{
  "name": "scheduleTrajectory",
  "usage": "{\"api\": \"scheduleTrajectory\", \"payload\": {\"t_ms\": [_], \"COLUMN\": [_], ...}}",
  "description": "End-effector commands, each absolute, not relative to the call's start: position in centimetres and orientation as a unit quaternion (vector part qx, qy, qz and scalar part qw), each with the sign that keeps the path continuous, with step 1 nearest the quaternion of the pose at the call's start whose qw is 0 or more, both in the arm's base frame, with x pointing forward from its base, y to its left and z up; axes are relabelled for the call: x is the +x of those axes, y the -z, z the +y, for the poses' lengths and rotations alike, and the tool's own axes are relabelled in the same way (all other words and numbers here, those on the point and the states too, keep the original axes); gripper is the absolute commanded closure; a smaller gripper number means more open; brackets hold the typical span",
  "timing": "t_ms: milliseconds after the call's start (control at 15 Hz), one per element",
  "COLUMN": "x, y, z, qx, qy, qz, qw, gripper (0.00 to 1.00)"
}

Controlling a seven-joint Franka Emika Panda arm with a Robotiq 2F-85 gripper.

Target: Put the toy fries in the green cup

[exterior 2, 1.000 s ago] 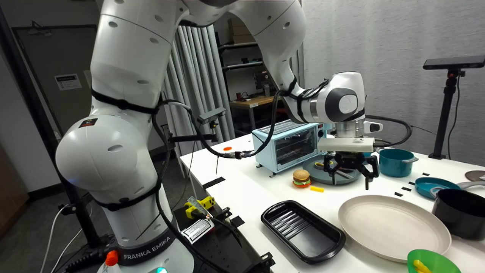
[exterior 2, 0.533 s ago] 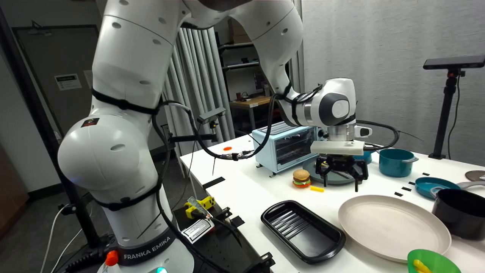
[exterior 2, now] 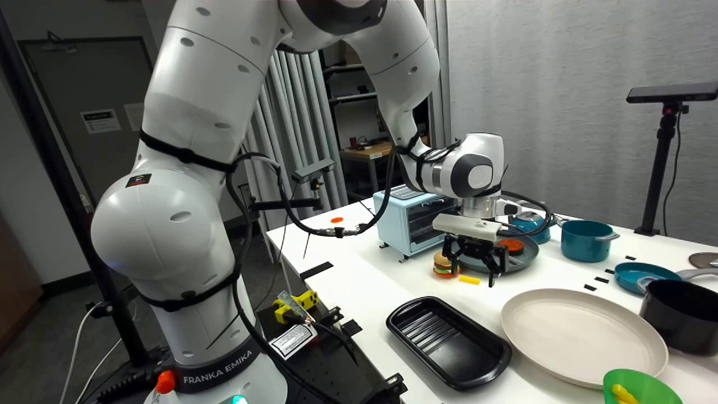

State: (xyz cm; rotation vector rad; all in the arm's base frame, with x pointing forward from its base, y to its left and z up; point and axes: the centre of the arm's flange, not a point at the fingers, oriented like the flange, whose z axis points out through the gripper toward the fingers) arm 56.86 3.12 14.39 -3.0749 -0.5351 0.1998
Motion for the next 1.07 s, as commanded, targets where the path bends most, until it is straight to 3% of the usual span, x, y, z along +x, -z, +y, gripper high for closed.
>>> {"api": "scheduleTrajectory", "payload": {"t_ms": [0, 1000], "x": [57.4, 58.1], "y": [-13.6, -11.7], "z": [3.8, 4.5], "qx": [-0.994, -0.994], "qy": [-0.043, 0.028], "qz": [-0.095, 0.096], "qw": [0.029, 0.048], "gripper": [0.0, 0.0]}}
